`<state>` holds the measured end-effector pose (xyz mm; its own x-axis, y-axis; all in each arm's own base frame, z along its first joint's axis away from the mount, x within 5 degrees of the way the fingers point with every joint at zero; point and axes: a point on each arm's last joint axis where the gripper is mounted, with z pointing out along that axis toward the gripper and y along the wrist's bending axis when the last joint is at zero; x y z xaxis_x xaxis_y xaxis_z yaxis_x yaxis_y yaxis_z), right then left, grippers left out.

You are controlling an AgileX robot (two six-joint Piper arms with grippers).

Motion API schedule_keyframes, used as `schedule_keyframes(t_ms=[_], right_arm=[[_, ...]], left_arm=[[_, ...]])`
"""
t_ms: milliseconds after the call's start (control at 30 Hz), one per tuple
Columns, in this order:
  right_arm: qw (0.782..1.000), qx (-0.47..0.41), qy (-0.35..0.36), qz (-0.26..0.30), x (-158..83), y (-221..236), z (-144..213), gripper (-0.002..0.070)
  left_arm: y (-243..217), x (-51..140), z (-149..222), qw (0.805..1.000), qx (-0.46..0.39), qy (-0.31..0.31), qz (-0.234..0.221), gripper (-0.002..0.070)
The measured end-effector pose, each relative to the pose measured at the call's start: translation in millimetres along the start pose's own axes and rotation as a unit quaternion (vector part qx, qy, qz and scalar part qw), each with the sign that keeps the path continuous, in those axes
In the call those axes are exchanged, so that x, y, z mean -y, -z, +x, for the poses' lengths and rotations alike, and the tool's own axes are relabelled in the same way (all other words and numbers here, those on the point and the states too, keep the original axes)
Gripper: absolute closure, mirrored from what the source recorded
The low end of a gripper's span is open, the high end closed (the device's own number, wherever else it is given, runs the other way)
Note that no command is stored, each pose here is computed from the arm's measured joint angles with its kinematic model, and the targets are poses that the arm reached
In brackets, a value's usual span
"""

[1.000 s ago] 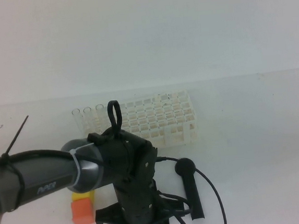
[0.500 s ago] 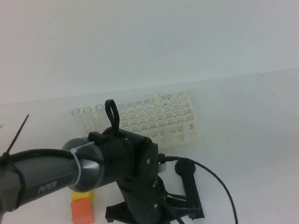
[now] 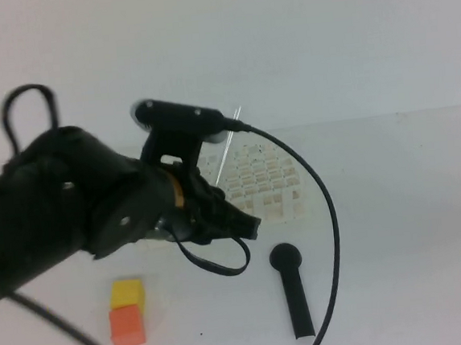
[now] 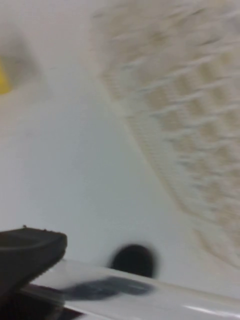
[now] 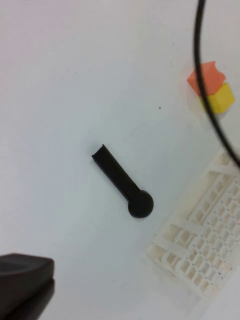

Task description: Place the test tubes

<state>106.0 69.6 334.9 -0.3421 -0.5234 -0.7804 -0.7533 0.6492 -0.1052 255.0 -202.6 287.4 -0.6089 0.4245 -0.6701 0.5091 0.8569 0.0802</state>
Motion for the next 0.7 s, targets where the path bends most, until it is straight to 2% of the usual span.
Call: schedule_keyframes(t_ms=[33, 200, 233, 267, 300, 367, 433, 467, 500, 700], right_arm=[[1.000, 0.001, 0.002, 0.001, 0.1, 0.0, -0.1, 0.0678], [1.000, 0.002, 0.006, 0.002, 0.3, 0.0, -0.4, 0.0678], [1.000, 0.002, 0.006, 0.002, 0.3, 0.0, -0.4, 0.0678], [1.000, 0.002, 0.006, 0.002, 0.3, 0.0, -0.4, 0.0678], [1.000, 0.002, 0.006, 0.002, 0.3, 0.0, -0.4, 0.0678], [1.000, 0.004, 0.006, 0.003, 0.6, 0.0, -0.7, 0.0678], [1.000, 0.005, 0.012, 0.005, 0.8, 0.0, -1.0, 0.0678], [1.000, 0.005, 0.018, 0.005, 0.8, 0.0, -0.9, 0.0678], [1.000, 0.007, 0.023, 0.004, 0.8, 0.0, -1.2, 0.0678], [0.998, 0.056, 0.037, -0.006, -1.6, -4.7, -5.4, 0.0678]], left_arm=[[3.7, -0.8, -0.6, 1.000, 0.017, -0.007, 0.008, 0.0676], [10.7, -3.9, 24.1, 0.996, 0.077, -0.003, 0.046, 0.0676], [9.2, -3.8, 32.5, 0.996, 0.078, -0.004, 0.050, 0.0564], [7.6, -3.6, 43.7, 0.995, 0.079, -0.005, 0.056, 0.0676], [7.1, -3.0, 55.0, 0.994, 0.085, -0.007, 0.062, 0.0564], [10.4, -2.5, 78.0, 0.992, 0.105, 0.002, 0.077, 0.0564], [22.7, -2.9, 90.2, 0.983, 0.160, 0.018, 0.094, 0.0564], [28.2, -3.2, 96.9, 0.978, 0.182, 0.028, 0.102, 0.0676], [33.0, -3.7, 103.9, 0.974, 0.197, 0.036, 0.108, 0.0564], [48.1, -1.5, 134.0, 0.962, 0.230, 0.027, 0.143, 0.0564]])
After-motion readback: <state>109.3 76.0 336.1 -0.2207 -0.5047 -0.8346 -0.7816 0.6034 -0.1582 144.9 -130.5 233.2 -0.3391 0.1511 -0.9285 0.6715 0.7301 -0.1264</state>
